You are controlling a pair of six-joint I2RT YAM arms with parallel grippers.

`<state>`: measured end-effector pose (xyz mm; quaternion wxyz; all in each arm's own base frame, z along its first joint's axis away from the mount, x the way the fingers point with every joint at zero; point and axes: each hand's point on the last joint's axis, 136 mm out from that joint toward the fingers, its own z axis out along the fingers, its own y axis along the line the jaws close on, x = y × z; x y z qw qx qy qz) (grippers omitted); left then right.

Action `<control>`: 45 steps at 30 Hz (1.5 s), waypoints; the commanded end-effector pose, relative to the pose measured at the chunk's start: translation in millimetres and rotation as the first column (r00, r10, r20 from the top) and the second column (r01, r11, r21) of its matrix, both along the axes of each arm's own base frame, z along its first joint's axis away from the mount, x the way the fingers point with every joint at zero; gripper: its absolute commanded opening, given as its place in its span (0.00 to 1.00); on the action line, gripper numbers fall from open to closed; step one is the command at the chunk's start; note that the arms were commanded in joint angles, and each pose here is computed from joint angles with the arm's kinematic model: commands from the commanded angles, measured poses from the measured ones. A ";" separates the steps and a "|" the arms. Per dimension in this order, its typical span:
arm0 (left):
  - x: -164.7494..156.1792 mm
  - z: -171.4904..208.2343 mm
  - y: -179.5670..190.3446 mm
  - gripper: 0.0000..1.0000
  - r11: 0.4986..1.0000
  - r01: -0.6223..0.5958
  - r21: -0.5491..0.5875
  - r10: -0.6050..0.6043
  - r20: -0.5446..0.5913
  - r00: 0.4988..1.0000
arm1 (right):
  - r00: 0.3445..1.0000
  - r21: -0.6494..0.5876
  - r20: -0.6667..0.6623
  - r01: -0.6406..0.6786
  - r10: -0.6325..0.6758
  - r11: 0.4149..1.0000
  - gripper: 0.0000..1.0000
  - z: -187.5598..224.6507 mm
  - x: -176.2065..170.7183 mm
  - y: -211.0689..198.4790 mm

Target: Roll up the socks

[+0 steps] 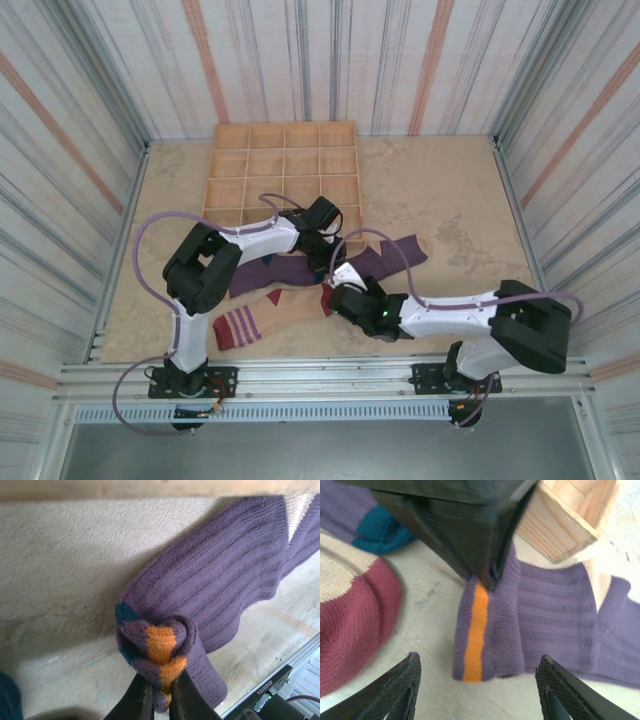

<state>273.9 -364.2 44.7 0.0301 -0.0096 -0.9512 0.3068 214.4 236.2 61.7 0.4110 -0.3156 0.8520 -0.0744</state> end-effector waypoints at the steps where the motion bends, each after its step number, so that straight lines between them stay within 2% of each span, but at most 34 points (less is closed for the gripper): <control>1: -5.7 -4.1 0.8 0.00 0.999 0.032 0.006 -0.032 -0.025 0.999 | 0.993 -0.076 0.117 0.015 -0.006 0.997 0.63 13.8 16.2 11.4; 6: -5.7 -2.9 1.2 0.00 0.999 0.037 -0.004 -0.037 -0.027 0.999 | 0.989 -0.159 0.143 0.049 -0.026 0.986 0.62 -4.9 19.5 12.9; 15: -5.4 -3.4 3.7 0.00 0.999 0.047 -0.009 -0.047 -0.029 0.998 | 0.982 -0.226 0.157 0.141 -0.107 0.964 0.53 -29.7 22.4 2.1; 18: -6.1 -5.1 4.3 0.00 0.999 0.049 -0.007 -0.049 -0.032 0.998 | 0.984 -0.210 0.122 0.154 -0.130 0.965 0.44 -38.6 21.0 -1.7; 21: -5.5 -4.8 2.9 0.00 0.998 0.054 -0.015 -0.055 -0.028 0.998 | 0.985 -0.181 0.083 0.162 -0.149 0.970 0.28 -42.9 19.8 -5.2; 23: -4.3 -3.0 1.0 0.03 0.998 0.056 -0.032 -0.057 -0.019 0.998 | 0.986 -0.154 0.053 0.165 -0.158 0.974 0.18 -44.4 19.6 -7.8; 25: -2.8 0.0 -0.7 0.17 0.997 0.054 -0.052 -0.055 -0.006 0.998 | 0.988 -0.121 0.016 0.158 -0.157 0.980 0.11 -46.0 18.3 -9.0; 27: -1.6 3.9 -0.9 0.36 0.996 0.050 -0.068 -0.050 0.007 0.999 | 0.987 -0.064 -0.046 0.150 -0.153 0.987 0.00 -48.3 16.4 -9.8; 30: 1.6 13.3 -0.4 0.52 0.995 0.044 -0.089 -0.042 0.024 0.999 | 0.976 0.034 -0.163 0.149 -0.141 0.988 0.00 -53.7 13.2 -12.0; 33: 4.7 24.5 -1.7 0.58 0.989 0.032 -0.141 -0.028 0.034 0.999 | 0.950 0.134 -0.285 0.174 -0.130 0.976 0.00 -59.4 11.6 -16.3; 39: 8.1 31.7 3.4 0.61 0.989 0.013 -0.150 -0.006 0.046 0.999 | 0.851 0.290 -0.515 0.281 -0.098 0.915 0.00 -72.1 9.4 -24.3; 45: 12.1 35.6 9.3 0.60 0.986 -0.021 -0.167 0.034 0.074 0.997 | 0.762 0.495 -0.647 0.403 0.018 0.770 0.00 -63.3 10.4 -20.9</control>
